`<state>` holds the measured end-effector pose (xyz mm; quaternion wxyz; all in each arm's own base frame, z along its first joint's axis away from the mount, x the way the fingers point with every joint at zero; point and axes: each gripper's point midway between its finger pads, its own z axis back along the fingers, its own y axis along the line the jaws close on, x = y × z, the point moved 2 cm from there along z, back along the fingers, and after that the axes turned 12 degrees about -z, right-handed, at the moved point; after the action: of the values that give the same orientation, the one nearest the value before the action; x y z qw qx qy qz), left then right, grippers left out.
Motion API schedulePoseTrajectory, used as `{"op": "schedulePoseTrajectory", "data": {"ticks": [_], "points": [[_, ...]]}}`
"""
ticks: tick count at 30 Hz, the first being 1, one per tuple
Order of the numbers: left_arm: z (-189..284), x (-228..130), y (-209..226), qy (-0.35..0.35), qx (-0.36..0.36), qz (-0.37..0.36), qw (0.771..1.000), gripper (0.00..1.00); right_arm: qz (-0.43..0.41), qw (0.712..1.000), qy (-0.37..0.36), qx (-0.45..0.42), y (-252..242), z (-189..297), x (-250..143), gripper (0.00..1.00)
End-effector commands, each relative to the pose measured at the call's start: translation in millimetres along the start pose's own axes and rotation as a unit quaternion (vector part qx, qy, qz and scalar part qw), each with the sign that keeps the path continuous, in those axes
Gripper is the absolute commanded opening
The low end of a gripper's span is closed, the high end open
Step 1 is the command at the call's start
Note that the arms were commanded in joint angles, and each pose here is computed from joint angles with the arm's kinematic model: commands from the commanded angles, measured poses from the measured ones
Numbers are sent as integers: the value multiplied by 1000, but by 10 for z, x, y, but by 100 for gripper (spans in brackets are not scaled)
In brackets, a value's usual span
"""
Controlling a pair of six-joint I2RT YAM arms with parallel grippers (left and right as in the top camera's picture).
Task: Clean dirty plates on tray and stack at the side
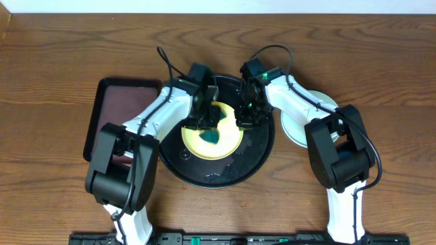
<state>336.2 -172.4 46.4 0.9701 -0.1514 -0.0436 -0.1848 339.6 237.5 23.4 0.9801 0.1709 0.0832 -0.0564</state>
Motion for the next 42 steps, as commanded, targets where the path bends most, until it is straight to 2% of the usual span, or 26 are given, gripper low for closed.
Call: {"op": "schedulePoseTrajectory", "data": {"ticks": [1, 4, 8, 13, 18, 24, 35, 42], "points": [[523, 435, 215, -83, 9, 5, 996, 8, -2, 1000, 2, -17, -87, -44, -22, 1], [952, 553, 571, -126, 47, 58, 989, 8, 1, 1000, 0, -15, -78, -35, -17, 1], [1430, 484, 951, -174, 71, 105, 977, 8, 35, 999, -20, -7, -7, 119, 1, 1], [1719, 276, 1279, -188, 87, 154, 966, 7, 58, 991, -113, -51, -7, 559, 107, 1], [1752, 134, 1445, -176, 90, 184, 963, 8, 83, 960, -234, -129, -9, 1104, 160, 1], [1758, 131, 1465, -178, 91, 186, 962, 8, 115, 899, -355, -228, 89, 1582, 107, 1], [1758, 131, 1465, -178, 91, 186, 962, 8, 175, 797, -460, -350, 427, 1803, -172, 1], [1758, 131, 1465, -178, 91, 186, 962, 8, 189, 691, -556, -422, 709, 2104, -479, 1]]}}
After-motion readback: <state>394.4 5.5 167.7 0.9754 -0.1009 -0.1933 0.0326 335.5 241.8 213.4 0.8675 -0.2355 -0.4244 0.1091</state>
